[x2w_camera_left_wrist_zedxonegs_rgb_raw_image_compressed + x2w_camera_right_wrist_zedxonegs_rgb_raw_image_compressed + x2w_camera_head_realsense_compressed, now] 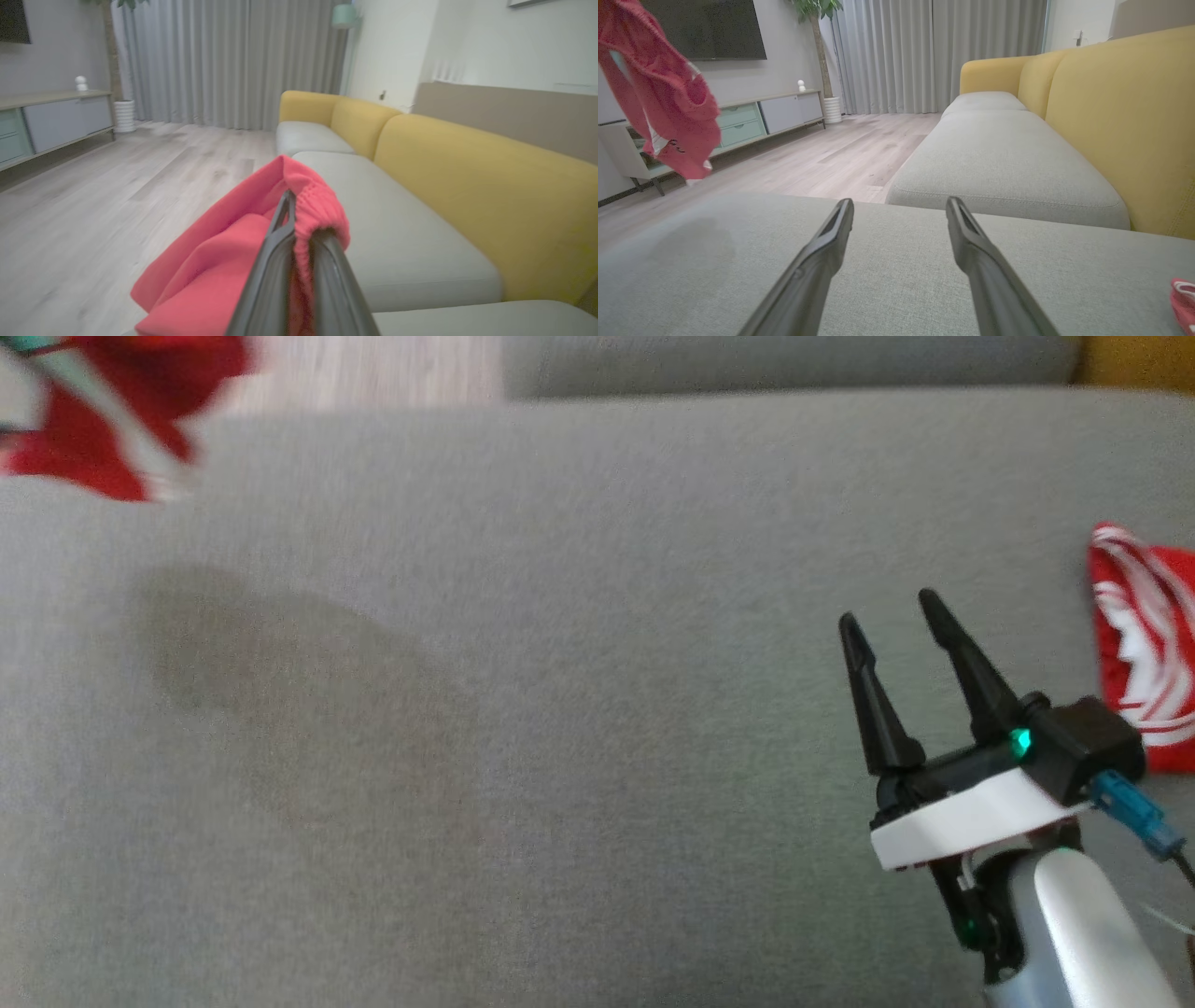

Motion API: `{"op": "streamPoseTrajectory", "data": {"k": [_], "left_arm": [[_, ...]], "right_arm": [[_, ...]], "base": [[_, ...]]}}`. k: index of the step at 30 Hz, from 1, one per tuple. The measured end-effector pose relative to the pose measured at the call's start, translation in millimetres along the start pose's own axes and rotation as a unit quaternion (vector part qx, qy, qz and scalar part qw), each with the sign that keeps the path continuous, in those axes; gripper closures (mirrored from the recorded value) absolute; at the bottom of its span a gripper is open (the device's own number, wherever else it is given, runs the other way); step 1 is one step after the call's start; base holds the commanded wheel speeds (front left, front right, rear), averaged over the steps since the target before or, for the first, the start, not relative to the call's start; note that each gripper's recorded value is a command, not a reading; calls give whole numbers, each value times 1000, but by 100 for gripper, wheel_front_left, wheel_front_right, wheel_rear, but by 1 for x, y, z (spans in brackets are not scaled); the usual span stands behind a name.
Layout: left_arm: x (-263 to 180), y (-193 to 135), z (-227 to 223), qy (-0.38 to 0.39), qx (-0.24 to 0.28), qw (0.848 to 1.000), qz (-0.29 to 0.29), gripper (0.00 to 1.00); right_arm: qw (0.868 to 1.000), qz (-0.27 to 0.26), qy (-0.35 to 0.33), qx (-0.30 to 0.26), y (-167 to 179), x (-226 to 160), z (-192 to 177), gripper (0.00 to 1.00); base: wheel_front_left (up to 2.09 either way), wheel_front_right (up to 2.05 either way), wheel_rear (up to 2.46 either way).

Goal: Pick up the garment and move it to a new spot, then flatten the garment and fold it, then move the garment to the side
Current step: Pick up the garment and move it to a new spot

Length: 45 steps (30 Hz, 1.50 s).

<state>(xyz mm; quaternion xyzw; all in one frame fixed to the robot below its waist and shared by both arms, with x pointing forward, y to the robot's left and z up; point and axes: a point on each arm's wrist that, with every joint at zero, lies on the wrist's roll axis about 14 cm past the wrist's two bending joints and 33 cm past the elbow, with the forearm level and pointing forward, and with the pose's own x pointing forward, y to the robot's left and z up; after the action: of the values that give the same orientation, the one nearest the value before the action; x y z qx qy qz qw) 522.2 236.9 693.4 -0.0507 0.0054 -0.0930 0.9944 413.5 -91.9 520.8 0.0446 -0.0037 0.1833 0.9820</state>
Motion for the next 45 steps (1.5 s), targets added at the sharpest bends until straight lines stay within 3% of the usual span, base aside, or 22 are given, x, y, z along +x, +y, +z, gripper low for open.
{"op": "streamPoseTrajectory", "data": {"k": [7, 13, 18, 22, 25, 28, 31, 33, 37, 45], "left_arm": [[-7, -128, 27, -37, -14, 987, -155, 100], [-4, -219, -32, 24, -75, 960, -269, 100], [-5, -274, -71, 62, -135, 930, -336, 100], [4, -281, -117, 110, -143, 928, -326, 100], [4, -256, -184, 178, -91, 938, -282, 100], [-8, -230, -240, 235, -79, 939, -239, 100], [-22, -218, -266, 252, -81, 939, -220, 100], [-30, -212, -278, 256, -74, 941, -210, 0], [-37, -204, -282, 240, -89, 949, -182, 0], [-53, -179, -239, 82, -136, 979, -130, 0]], "right_arm": [[999, -17, -30, -2, 0, -25, 25, 0], [998, -61, -32, -7, -23, -47, 28, 0], [996, -89, -27, -5, -36, -61, 25, 0], [994, -100, -35, -11, -43, -65, 31, 0], [993, -111, -39, -12, -48, -69, 32, 0], [992, -120, -34, -11, -53, -72, 28, 0], [992, -118, -32, -10, -52, -72, 26, 0], [993, -115, -33, -9, -50, -71, 26, 0], [993, -108, -40, -9, -48, -67, 31, 0], [995, -94, -40, -2, -39, -63, 30, 0]], "base": [[0, 0, 0], [0, 0, 0], [0, 0, 0], [0, 0, 0], [0, 0, 0], [0, 0, 0], [0, 0, 0], [0, 0, 0], [0, 0, 0], [0, 0, 0]]}}
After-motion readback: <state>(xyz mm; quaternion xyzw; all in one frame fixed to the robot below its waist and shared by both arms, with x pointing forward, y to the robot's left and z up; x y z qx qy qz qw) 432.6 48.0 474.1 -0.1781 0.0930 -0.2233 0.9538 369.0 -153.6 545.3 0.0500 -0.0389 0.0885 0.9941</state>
